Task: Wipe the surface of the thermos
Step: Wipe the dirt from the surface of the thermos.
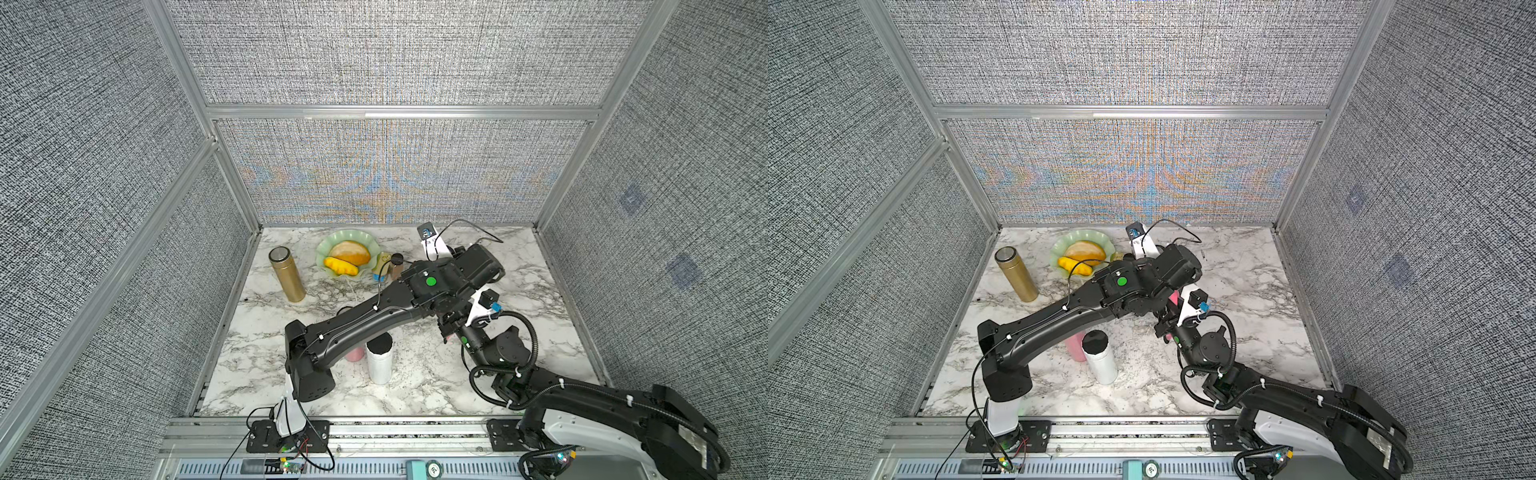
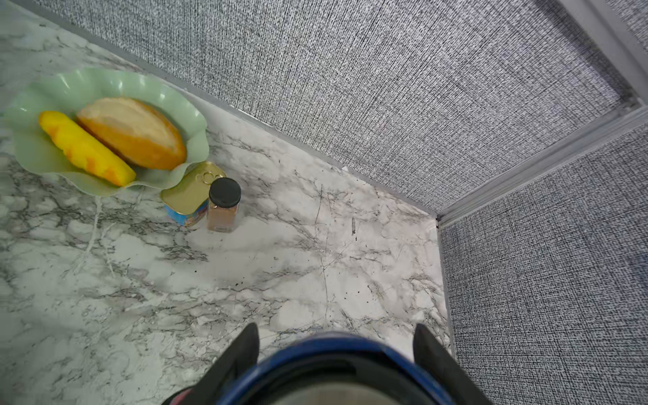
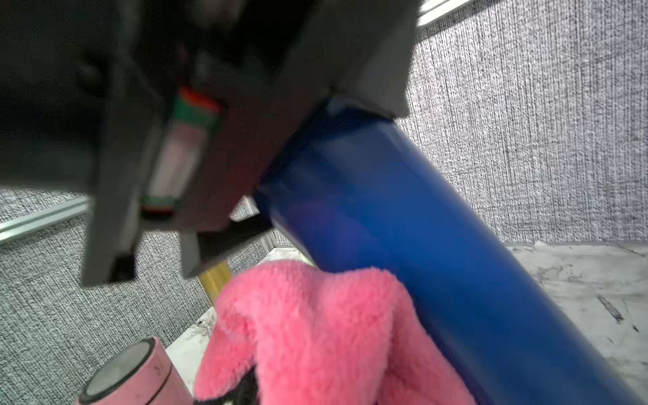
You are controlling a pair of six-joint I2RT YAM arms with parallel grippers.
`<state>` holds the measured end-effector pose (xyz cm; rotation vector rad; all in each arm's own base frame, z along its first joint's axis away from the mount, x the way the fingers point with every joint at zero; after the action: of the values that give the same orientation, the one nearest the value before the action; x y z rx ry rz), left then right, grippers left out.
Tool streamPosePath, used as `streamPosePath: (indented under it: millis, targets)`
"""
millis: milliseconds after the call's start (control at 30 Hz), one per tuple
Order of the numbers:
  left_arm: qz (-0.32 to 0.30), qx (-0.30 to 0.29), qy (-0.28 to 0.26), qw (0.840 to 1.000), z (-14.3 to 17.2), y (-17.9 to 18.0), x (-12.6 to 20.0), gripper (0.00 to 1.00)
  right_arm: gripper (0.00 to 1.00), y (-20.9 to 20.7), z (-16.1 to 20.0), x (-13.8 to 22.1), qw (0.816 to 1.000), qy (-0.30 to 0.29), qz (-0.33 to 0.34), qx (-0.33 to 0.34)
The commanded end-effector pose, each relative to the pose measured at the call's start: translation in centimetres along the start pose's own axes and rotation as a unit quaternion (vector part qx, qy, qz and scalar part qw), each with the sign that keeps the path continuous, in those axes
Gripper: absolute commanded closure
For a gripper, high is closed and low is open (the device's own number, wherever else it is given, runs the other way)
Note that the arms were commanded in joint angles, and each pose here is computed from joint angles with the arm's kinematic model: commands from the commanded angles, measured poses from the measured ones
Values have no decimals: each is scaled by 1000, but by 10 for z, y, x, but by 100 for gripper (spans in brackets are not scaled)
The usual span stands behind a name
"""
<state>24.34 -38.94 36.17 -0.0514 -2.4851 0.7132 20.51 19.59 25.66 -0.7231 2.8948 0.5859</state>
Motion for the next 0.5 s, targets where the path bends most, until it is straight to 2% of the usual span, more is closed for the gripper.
streamPosePath:
  millis: [0, 133, 333, 400, 467]
  targets:
    - [-16, 18, 13, 1000, -1, 10, 5, 100, 100, -21, 0, 6, 996, -58, 64, -8]
    - [-21, 33, 21, 999, -1, 13, 5, 100, 100, -20, -2, 15, 995, -86, 45, -19]
    - [-19, 50, 26, 998, -2, 16, 9, 100, 100, 19, -37, -9, 994, -97, -13, -41]
    - [-20, 56, 25, 998, -2, 18, 10, 100, 100, 23, -33, -15, 995, -95, -11, -42]
    - [-19, 57, 26, 998, -3, 18, 10, 100, 100, 14, -21, -18, 994, -98, 18, -38]
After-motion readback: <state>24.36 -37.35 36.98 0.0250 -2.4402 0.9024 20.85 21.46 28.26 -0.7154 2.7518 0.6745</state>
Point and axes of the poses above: each gripper's point midway between its finger pads, its own x axis back along the fingers, its own y axis along the line the jaws close on, z = x × y, the point moved 6 cm from there along x, back along the fingers, and after that the axes turned 1 degree about x, right-handed, at the moved point
